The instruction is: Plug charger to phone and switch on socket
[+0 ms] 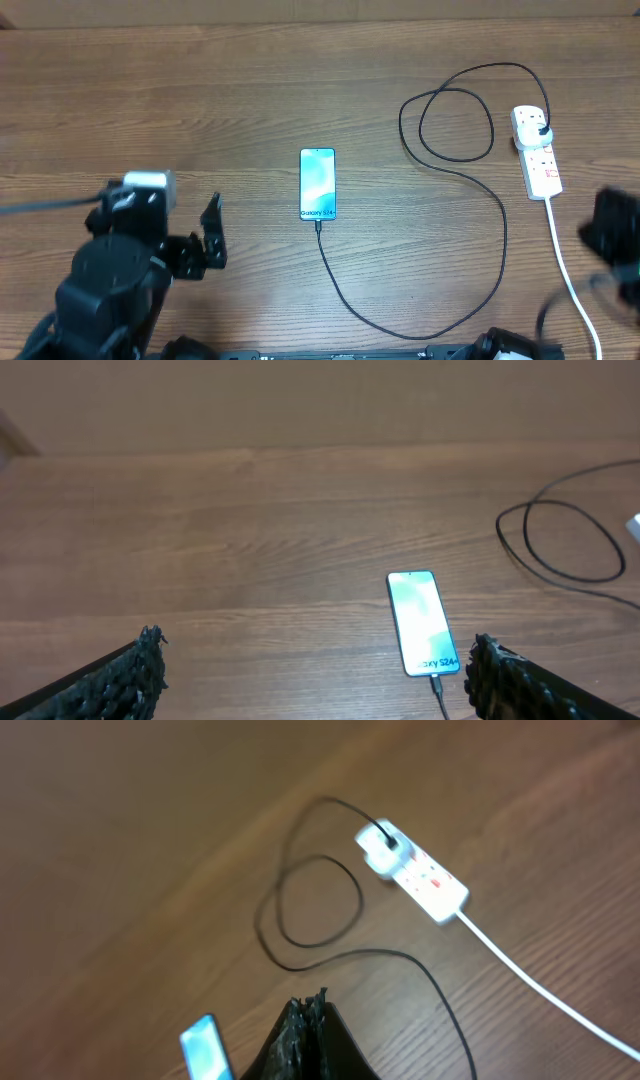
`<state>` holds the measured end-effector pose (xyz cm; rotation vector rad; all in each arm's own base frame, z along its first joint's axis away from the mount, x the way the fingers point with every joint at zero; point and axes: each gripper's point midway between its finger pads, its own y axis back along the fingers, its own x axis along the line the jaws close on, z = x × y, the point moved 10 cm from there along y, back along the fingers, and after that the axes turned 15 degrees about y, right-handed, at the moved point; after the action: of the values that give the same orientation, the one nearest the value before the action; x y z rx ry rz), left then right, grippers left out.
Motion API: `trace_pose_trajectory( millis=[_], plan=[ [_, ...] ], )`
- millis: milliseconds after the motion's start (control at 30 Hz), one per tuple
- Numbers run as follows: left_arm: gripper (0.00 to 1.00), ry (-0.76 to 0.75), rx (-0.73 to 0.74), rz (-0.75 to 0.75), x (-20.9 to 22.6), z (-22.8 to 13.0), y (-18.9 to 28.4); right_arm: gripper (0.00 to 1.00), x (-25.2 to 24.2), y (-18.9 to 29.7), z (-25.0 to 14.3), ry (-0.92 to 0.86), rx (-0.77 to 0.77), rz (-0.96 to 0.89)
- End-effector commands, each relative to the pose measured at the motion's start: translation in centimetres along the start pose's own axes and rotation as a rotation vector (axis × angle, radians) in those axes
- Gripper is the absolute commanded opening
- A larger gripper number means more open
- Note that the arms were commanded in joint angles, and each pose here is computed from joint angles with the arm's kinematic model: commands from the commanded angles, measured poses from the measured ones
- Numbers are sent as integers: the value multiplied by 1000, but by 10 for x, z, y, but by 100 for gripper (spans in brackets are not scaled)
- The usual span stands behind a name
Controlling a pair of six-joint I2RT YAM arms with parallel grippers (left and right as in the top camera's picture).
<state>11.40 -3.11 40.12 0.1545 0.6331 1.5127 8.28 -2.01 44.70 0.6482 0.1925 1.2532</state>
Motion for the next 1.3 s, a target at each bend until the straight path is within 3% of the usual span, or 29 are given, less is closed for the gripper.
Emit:
trace_pose_trajectory(
  millis=[0,167,400,567,800,833,867,967,1267],
  plan=[
    [100,95,-22,10,11,-13,6,4,2,37,-21,67,-94,44],
    [100,145,-34,-27,19,-24,15,4,-3,66,-53,152,-104,110],
    [100,177,-49,-39,21,-25,20,4,-15,65,-60,367,-25,275],
    [100,258,-40,-33,22,-26,19,4,-25,59,-63,341,22,248],
    [100,252,-24,-22,23,-29,17,4,-14,35,-65,341,59,255],
    [100,251,-22,-21,23,-30,17,9,-12,30,-66,343,62,254],
    [100,251,-20,-20,23,-30,17,25,-10,26,-66,343,64,253],
    [100,251,-20,-20,23,-30,17,100,-3,12,-65,338,49,259],
    [100,251,-20,-20,23,-30,17,100,4,-6,-70,345,79,270]
  ],
)
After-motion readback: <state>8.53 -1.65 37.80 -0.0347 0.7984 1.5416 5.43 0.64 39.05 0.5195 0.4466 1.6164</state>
